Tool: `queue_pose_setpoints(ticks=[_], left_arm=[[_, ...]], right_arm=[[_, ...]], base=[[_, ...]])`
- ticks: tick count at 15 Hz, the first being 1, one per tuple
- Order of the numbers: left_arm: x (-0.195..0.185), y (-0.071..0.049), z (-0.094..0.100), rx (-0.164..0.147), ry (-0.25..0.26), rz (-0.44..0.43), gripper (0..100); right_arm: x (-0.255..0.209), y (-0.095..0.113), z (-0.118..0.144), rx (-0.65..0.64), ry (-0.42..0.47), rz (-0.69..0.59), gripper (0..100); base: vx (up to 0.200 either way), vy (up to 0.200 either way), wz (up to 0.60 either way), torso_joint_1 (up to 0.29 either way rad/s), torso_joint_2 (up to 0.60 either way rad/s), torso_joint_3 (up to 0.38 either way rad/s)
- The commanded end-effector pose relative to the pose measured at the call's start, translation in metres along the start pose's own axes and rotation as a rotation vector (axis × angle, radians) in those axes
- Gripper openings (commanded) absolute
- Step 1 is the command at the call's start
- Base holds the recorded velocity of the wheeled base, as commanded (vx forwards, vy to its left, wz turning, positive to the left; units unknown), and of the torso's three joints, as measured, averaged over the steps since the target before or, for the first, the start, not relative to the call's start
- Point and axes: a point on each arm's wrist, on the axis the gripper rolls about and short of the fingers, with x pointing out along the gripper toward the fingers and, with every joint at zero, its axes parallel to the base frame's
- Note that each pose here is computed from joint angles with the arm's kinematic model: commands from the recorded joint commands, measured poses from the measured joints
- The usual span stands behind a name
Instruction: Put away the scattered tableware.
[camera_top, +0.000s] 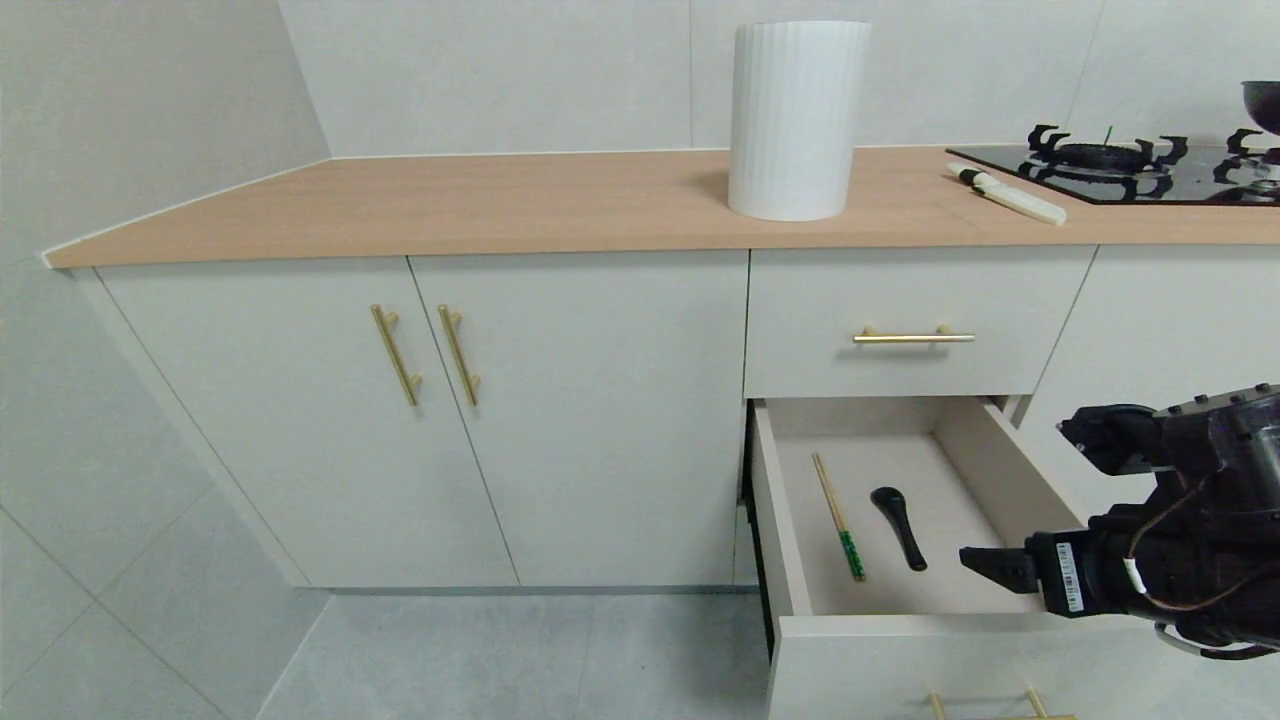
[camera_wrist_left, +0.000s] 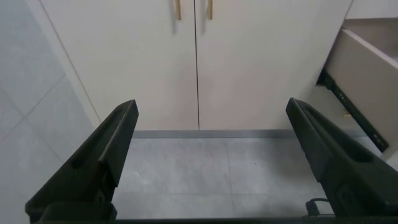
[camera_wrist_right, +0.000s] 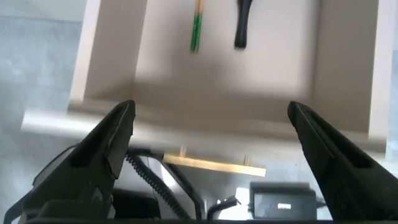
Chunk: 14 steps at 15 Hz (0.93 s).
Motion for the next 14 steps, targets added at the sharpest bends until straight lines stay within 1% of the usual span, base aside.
queue_pose_setpoints(ticks=[1, 3, 4, 6, 8, 10, 12, 14], left_arm=[[0.000, 0.000, 0.000, 0.000, 0.001, 0.001, 100], [0.000, 0.000, 0.000, 0.000, 0.001, 0.001, 100], [0.000, 0.000, 0.000, 0.000, 0.001, 0.001, 100], [0.000, 0.000, 0.000, 0.000, 0.001, 0.001, 100], [0.000, 0.000, 0.000, 0.000, 0.001, 0.001, 100], [0.000, 0.000, 0.000, 0.000, 0.001, 0.001, 100], [0.000, 0.000, 0.000, 0.000, 0.001, 0.001, 100], [0.000, 0.000, 0.000, 0.000, 0.001, 0.001, 100]], right_arm=[[-0.001, 0.003, -0.003, -0.015, 0.019, 0.010, 100], [-0.010, 0.008, -0.009, -0.052, 0.062, 0.030, 100], [-0.015, 0.010, -0.010, -0.063, 0.070, 0.039, 100], [-0.026, 0.014, -0.019, -0.125, 0.132, 0.061, 100], [-0.027, 0.016, -0.029, -0.202, 0.201, 0.068, 100], [-0.026, 0.019, -0.035, -0.242, 0.251, 0.076, 100], [-0.025, 0.021, -0.038, -0.256, 0.274, 0.080, 100], [-0.023, 0.022, -0.043, -0.281, 0.326, 0.074, 100]], base=[[0.000, 0.000, 0.00, 0.000, 0.00, 0.000], [0.000, 0.000, 0.00, 0.000, 0.00, 0.000], [0.000, 0.000, 0.00, 0.000, 0.00, 0.000], [0.000, 0.000, 0.00, 0.000, 0.00, 0.000], [0.000, 0.000, 0.00, 0.000, 0.00, 0.000], [0.000, 0.000, 0.00, 0.000, 0.00, 0.000], [0.000, 0.000, 0.00, 0.000, 0.00, 0.000], [0.000, 0.000, 0.00, 0.000, 0.00, 0.000]])
